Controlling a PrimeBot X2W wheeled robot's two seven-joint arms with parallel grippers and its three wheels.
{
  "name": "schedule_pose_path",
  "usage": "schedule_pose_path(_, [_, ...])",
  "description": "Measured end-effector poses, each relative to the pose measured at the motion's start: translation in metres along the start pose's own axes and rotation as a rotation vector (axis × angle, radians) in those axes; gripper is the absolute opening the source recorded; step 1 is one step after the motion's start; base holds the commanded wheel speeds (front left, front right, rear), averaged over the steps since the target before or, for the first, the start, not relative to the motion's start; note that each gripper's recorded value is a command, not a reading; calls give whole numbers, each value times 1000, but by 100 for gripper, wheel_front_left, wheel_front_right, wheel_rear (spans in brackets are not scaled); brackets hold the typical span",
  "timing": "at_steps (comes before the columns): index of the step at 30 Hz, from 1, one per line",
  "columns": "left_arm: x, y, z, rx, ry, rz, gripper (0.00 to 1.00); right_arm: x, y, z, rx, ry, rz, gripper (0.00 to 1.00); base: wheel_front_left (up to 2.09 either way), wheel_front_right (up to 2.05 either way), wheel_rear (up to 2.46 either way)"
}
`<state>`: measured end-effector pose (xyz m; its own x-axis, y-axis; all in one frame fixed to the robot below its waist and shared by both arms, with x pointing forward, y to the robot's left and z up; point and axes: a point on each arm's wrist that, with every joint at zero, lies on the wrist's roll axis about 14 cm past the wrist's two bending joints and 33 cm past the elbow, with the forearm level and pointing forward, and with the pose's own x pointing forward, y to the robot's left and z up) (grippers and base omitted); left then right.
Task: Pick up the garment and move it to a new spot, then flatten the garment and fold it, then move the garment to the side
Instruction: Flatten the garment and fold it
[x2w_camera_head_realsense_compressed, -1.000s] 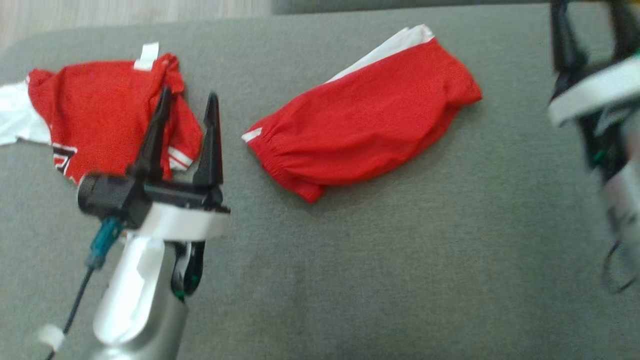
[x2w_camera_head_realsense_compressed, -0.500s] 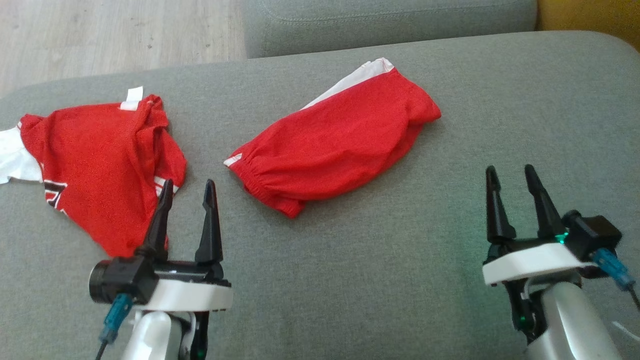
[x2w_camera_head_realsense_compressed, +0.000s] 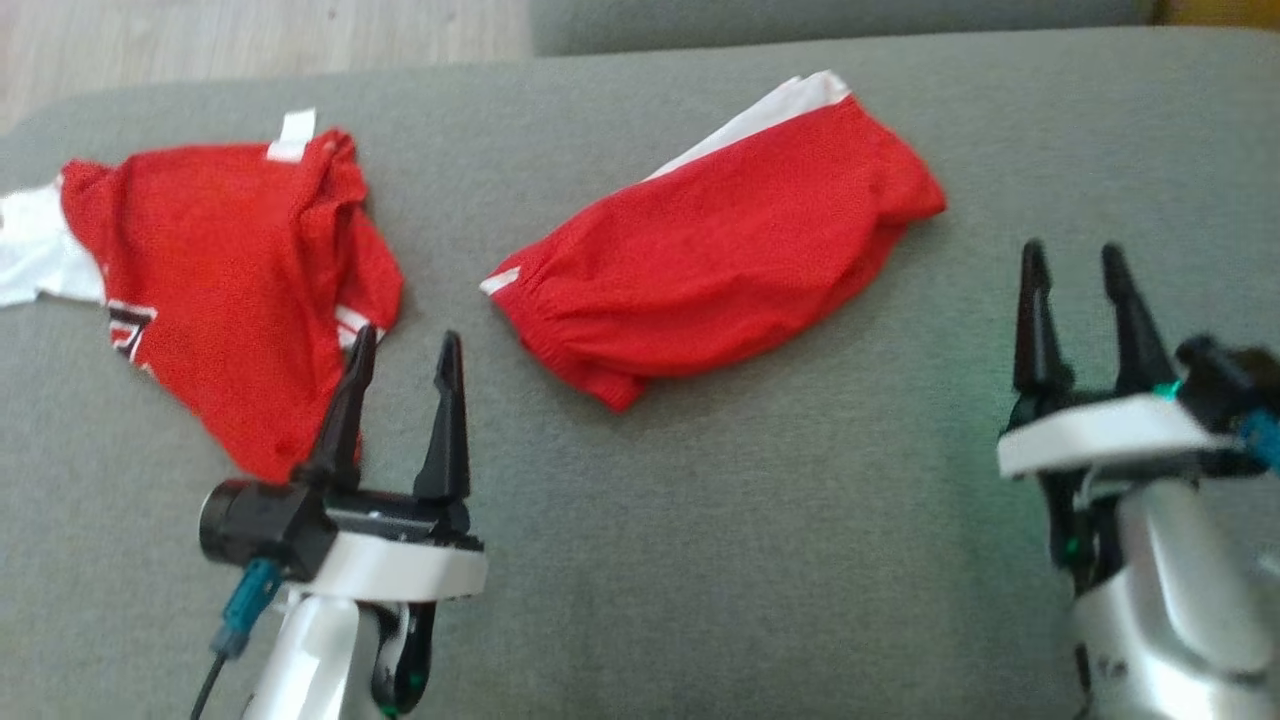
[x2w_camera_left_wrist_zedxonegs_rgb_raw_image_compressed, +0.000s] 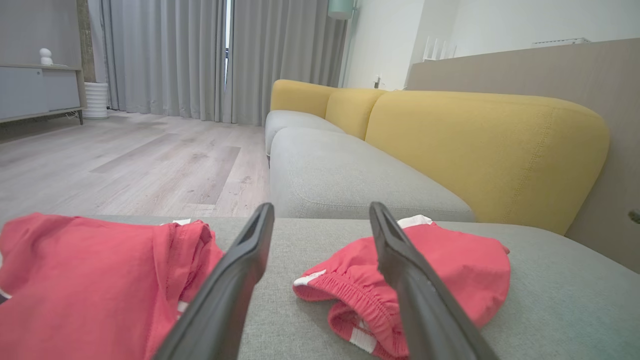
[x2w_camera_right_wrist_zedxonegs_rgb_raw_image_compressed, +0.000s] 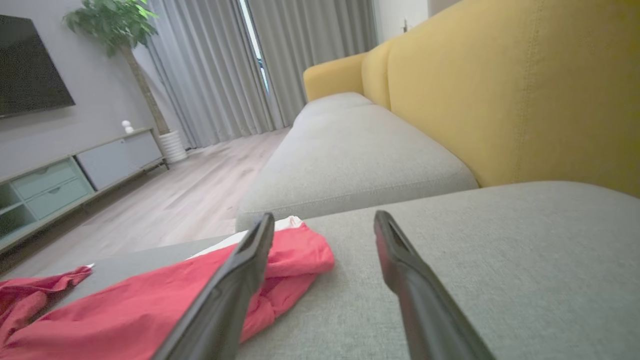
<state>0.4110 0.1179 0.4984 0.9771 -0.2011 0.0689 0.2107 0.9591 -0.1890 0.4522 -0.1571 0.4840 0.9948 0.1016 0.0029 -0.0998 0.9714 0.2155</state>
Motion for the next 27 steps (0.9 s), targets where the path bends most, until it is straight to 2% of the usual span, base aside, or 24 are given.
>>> schedule_pose_path(3, [3, 9, -3, -4, 9, 23, 100, 25, -1, -6, 9, 38, -6, 100, 0, 0, 0])
schedule_pose_path(7, [1, 18, -10, -9, 29, 43, 100, 55, -5, -25, 98, 120, -41, 100, 0, 0, 0])
schedule_pose_path(14, [-3, 36, -15, -11, 48, 94, 100, 92, 3, -79, 191, 332, -80, 100, 0, 0, 0])
schedule_pose_path(18, [-7, 45, -17, -7, 59, 123, 100, 102, 11, -111, 175, 457, -79, 100, 0, 0, 0])
schedule_pose_path(27, [-16, 60, -17, -3, 68, 176, 100, 116, 21, -130, 94, 550, -47, 100, 0, 0, 0])
